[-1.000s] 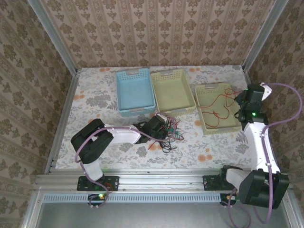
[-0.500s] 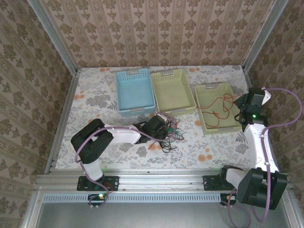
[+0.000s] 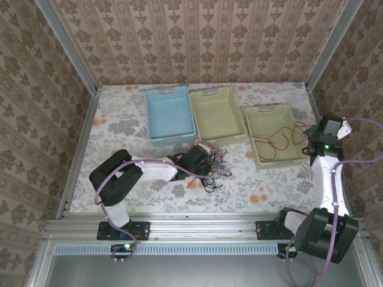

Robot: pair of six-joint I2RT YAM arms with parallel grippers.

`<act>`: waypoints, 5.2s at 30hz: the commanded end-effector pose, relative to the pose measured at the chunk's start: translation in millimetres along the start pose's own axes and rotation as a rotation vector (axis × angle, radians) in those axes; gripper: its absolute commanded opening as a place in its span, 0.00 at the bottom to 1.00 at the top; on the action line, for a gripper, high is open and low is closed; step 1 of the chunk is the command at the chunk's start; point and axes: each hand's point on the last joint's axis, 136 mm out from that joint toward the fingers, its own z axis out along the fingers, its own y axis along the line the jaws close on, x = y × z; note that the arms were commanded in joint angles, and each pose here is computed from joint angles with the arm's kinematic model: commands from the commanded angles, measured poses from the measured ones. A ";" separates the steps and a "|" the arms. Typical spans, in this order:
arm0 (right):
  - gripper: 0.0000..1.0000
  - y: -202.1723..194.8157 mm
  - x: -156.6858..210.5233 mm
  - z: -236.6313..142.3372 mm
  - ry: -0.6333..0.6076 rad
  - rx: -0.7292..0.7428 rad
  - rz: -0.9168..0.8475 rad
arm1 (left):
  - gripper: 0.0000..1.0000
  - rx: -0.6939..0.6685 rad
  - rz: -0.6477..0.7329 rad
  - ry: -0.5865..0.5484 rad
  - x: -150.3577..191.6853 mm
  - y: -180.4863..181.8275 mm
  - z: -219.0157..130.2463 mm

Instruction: Untangle the cables

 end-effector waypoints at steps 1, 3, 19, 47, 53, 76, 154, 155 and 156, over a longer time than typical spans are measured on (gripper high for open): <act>0.00 -1.6 -3.3 -1.3 0.012 0.024 0.031 | 0.66 -0.048 0.003 0.141 44.8 18.2 4.5; 0.00 -4.1 -4.2 -1.6 0.008 0.037 0.032 | 0.66 -0.044 0.000 0.136 43.5 18.3 3.4; 0.00 -18.8 -5.0 2.8 0.016 0.077 0.068 | 0.67 -0.030 -0.043 0.116 43.0 25.8 -2.8; 0.52 -6.3 91.7 -16.5 0.176 0.047 -0.168 | 0.76 0.070 0.007 0.025 4.5 -0.6 -6.9; 0.52 56.5 110.5 -61.7 0.180 -0.246 -0.351 | 0.76 0.088 0.015 0.027 2.7 -3.8 -6.5; 0.48 102.6 341.7 -154.9 0.914 -0.815 -1.093 | 0.78 0.101 0.021 0.049 6.1 -4.9 -11.0; 0.00 170.1 35.5 -160.7 -0.137 -0.686 -0.356 | 0.80 0.121 0.000 0.121 27.1 -5.5 1.6; 0.00 167.5 33.6 -155.3 -0.146 -0.666 -0.351 | 0.80 0.119 0.002 0.121 27.4 -5.7 1.2; 0.00 165.0 32.1 -150.5 -0.154 -0.649 -0.345 | 0.80 0.117 0.003 0.120 27.3 -5.7 0.8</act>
